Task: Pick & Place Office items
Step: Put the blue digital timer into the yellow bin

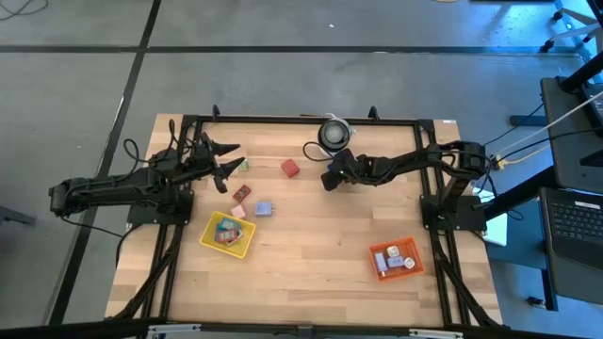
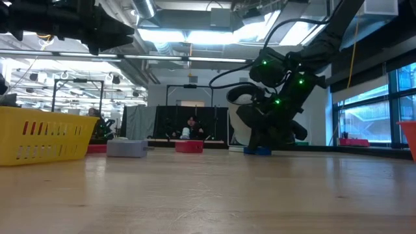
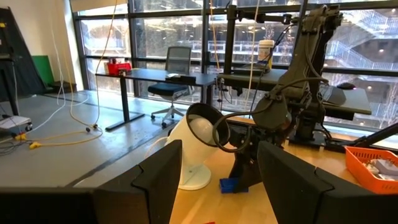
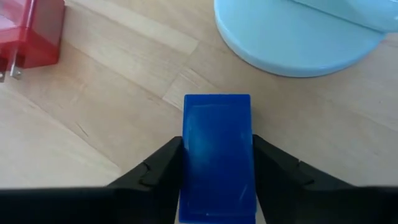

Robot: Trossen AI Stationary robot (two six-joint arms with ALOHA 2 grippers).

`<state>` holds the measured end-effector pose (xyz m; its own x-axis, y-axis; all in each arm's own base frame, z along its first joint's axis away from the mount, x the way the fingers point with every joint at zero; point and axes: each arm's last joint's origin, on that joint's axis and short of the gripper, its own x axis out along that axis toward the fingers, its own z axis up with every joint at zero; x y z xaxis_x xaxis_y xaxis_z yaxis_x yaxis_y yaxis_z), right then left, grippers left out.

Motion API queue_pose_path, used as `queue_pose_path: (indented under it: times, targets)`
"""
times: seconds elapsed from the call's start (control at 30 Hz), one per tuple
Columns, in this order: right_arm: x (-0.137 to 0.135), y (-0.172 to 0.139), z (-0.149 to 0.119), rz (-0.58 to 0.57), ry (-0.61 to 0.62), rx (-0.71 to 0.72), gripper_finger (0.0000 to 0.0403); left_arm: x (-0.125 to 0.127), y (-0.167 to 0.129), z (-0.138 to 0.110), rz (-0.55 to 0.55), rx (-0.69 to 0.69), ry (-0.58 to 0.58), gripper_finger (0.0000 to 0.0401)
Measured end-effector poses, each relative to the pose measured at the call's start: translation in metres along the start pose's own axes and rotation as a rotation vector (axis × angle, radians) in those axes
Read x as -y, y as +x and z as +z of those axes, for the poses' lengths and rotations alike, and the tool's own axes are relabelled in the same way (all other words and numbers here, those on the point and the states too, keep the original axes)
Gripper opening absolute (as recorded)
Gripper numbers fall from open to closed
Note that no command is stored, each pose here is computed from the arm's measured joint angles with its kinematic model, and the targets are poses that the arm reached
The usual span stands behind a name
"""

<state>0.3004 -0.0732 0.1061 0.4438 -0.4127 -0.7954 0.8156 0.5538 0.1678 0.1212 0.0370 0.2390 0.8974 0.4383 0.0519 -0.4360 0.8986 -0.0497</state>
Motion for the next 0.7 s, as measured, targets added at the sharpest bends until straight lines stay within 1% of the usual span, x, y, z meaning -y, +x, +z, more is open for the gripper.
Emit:
queue_pose_path:
  times: [0.07,0.27,0.5,0.7]
  targets:
    - [-0.001,-0.001,0.0,0.008,0.0,-0.002,0.0157,0.0,0.0,0.0,0.0,0.0,-0.001,0.0207]
    - [-0.002,-0.007,0.001,0.042,-0.022,-0.024,0.0161,0.0,0.0,0.0,0.0,0.0,-0.018,0.0207]
    - [-0.007,-0.009,-0.004,0.064,-0.054,-0.035,0.0155,0.0,0.0,0.0,0.0,0.0,-0.035,0.0207]
    - [-0.015,-0.018,-0.006,0.11,-0.088,-0.029,0.0155,0.0,0.0,0.0,0.0,0.004,-0.101,0.0207]
